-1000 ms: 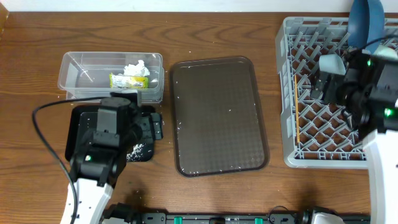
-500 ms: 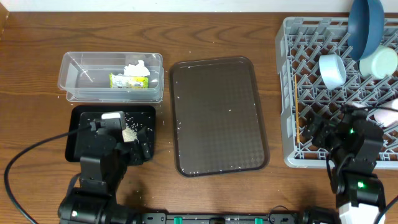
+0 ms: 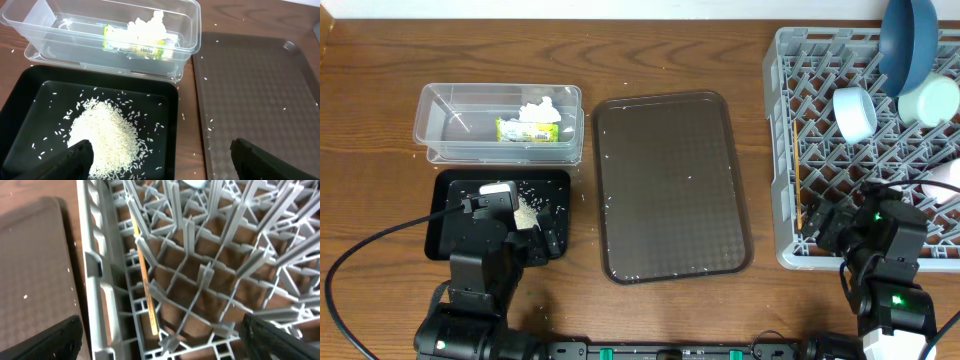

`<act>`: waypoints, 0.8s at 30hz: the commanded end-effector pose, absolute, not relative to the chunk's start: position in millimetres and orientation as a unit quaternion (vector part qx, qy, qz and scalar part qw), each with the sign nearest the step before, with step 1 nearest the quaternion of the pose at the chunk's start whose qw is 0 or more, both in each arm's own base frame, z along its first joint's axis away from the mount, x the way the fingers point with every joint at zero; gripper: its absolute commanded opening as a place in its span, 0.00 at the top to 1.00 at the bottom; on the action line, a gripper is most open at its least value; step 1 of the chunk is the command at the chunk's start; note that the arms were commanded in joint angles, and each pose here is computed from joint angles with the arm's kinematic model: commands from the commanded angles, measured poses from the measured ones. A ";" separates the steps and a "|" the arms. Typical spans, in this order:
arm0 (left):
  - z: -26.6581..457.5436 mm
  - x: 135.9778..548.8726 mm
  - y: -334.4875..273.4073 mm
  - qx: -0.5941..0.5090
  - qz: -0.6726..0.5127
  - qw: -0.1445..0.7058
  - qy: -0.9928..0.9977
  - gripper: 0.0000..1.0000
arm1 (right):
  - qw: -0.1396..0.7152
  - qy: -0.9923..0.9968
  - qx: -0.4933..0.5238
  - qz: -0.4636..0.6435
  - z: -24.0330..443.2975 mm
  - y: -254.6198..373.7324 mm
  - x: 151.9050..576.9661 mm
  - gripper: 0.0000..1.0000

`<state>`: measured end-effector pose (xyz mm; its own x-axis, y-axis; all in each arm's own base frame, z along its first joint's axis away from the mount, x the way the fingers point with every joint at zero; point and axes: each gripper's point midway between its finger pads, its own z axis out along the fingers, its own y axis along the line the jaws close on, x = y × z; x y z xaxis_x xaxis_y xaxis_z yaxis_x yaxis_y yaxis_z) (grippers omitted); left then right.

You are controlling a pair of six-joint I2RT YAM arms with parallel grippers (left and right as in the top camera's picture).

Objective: Sort waste into correct bins and load items into the dishwasher rack

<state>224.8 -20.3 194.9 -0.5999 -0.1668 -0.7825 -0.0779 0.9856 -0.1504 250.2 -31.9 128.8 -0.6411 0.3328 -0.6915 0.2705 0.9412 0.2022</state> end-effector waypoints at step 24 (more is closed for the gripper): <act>192.8 225.2 -18.1 -0.070 -0.043 0.442 0.893 0.10 | 0.350 0.918 0.181 0.033 112.8 -33.7 237.3 0.01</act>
